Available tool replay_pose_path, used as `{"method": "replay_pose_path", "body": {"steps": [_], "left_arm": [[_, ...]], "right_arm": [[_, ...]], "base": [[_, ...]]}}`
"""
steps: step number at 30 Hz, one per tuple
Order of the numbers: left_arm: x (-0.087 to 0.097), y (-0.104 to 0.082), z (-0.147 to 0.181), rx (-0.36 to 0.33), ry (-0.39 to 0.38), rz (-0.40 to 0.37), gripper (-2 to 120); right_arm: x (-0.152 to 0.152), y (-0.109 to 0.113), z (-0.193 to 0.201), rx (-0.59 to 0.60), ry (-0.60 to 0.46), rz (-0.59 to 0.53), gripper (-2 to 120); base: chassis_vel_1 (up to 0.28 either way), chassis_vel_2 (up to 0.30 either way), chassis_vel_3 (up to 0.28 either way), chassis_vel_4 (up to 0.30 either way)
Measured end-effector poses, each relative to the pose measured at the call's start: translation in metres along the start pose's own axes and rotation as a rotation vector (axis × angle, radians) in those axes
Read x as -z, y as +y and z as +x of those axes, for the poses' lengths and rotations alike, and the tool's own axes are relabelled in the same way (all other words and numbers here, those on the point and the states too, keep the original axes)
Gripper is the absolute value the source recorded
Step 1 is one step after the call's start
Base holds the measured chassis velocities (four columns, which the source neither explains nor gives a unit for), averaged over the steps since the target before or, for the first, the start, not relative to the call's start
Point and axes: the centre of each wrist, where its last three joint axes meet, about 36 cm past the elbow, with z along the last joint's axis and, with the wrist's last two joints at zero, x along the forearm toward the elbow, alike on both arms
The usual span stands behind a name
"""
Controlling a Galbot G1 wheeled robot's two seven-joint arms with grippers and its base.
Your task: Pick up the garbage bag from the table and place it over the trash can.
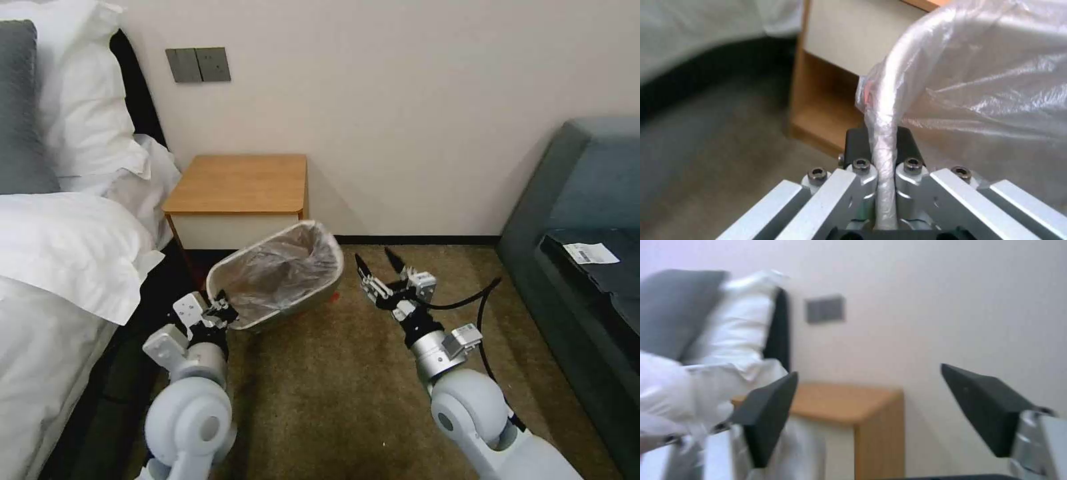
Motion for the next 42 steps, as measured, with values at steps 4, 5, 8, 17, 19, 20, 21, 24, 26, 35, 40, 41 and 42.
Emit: {"method": "replay_pose_path", "body": {"steps": [4, 5, 8, 17, 19, 20, 21, 24, 26, 35, 40, 41, 42], "left_arm": [[-0.016, 0.005, -0.005, 0.017, -0.087, -0.137, 0], [-0.021, 0.006, -0.008, 0.02, -0.118, -0.181, 0], [-0.028, 0.009, -0.012, 0.019, -0.166, -0.249, 0], [-0.037, 0.007, -0.014, 0.007, -0.248, -0.364, 0], [-0.041, 0.006, -0.012, 0.006, -0.266, -0.395, 0], [-0.041, 0.006, -0.012, 0.006, -0.266, -0.395, 0], [-0.043, 0.005, -0.011, 0.006, -0.271, -0.407, 0], [-0.048, 0.006, -0.01, 0.008, -0.282, -0.434, 0], [-0.052, 0.007, -0.01, 0.013, -0.287, -0.453, 0], [-0.058, 0.002, -0.011, 0.029, -0.297, -0.466, 0], [-0.057, -0.001, -0.013, 0.034, -0.302, -0.455, 0], [-0.057, -0.002, -0.013, 0.034, -0.303, -0.453, 0], [-0.057, -0.002, -0.013, 0.034, -0.303, -0.453, 0]], "right_arm": [[0.007, -0.006, -0.008, 0.167, -0.038, 0.144, 76], [0.009, -0.008, -0.01, 0.236, -0.036, 0.188, 73], [0.01, -0.017, -0.015, 0.356, -0.024, 0.276, 63], [0.005, -0.041, -0.035, 0.716, 0.106, 0.454, 30], [0.004, -0.042, -0.046, 0.767, 0.131, 0.479, 21], [0.004, -0.042, -0.046, 0.767, 0.131, 0.479, 21], [0.004, -0.043, -0.054, 0.785, 0.137, 0.494, 16], [0.006, -0.042, -0.07, 0.808, 0.149, 0.511, 7], [0.006, -0.036, -0.085, 0.825, 0.164, 0.513, 0], [-0.025, -0.004, -0.124, 0.849, 0.266, 0.46, 0], [-0.045, 0.009, -0.14, 0.872, 0.312, 0.463, 0], [-0.05, 0.012, -0.145, 0.871, 0.324, 0.468, 0], [-0.05, 0.012, -0.145, 0.871, 0.324, 0.468, 0]], "base": [[0.0, 0.0, 0.0, 0.0], [0.0, 0.0, 0.0, 0.0], [0.0, 0.0, 0.0, 0.0], [0.0, 0.0, 0.0, 0.0], [0.0, 0.0, 0.0, 0.0], [0.0, 0.0, 0.0, 0.0], [0.0, 0.0, 0.0, 0.0], [0.0, 0.0, 0.0, 0.0], [0.0, 0.0, 0.0, 0.0], [0.0, 0.0, 0.0, 0.0], [0.0, 0.0, 0.0, 0.0], [0.0, 0.0, 0.0, 0.0], [0.0, 0.0, 0.0, 0.0]]}}
